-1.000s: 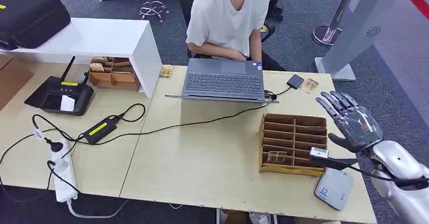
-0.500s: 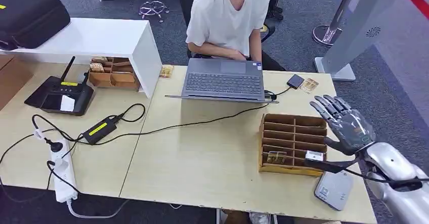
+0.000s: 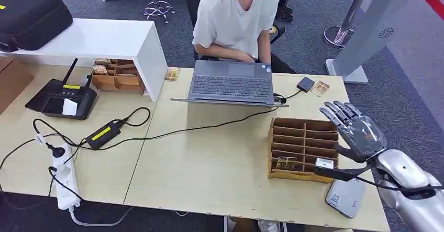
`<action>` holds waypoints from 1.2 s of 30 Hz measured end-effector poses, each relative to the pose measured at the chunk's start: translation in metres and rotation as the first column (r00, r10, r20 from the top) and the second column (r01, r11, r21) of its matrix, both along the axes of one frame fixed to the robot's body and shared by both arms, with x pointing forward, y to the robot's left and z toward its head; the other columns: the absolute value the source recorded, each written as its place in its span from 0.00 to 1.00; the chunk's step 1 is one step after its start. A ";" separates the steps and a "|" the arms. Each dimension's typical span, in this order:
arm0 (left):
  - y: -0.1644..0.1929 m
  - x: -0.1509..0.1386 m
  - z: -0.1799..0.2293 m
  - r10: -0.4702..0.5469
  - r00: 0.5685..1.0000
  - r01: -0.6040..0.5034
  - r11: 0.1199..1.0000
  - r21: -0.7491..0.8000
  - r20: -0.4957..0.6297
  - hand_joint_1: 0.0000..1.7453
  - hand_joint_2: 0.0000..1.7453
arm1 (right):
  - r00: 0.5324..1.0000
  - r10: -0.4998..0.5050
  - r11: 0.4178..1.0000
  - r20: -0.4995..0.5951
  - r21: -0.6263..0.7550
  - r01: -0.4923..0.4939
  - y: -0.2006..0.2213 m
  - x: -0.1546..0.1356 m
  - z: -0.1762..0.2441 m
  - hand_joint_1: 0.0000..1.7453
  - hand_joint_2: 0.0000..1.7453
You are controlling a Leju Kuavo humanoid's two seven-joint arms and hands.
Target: Pass the card to the sensor for recognition and then transmit it.
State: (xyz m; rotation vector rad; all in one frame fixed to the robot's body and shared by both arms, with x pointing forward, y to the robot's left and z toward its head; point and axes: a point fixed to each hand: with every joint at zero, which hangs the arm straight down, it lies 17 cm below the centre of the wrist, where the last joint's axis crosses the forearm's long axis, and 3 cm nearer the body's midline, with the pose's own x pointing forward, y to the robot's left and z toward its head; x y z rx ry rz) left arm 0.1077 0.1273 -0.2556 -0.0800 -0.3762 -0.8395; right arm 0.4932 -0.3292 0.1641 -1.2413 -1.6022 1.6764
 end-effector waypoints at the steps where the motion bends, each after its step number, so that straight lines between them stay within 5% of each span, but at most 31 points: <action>1: 0.000 0.000 0.000 0.000 1.000 0.000 1.000 0.000 0.000 0.00 1.00 | 1.000 0.001 1.000 -0.001 0.000 -0.001 0.000 0.000 0.000 0.00 1.00; 36: 0.000 0.000 0.000 -0.004 1.000 0.004 1.000 0.001 0.000 0.00 1.00 | 0.997 -0.074 0.997 -0.037 -0.016 0.073 -0.026 0.007 -0.018 0.00 1.00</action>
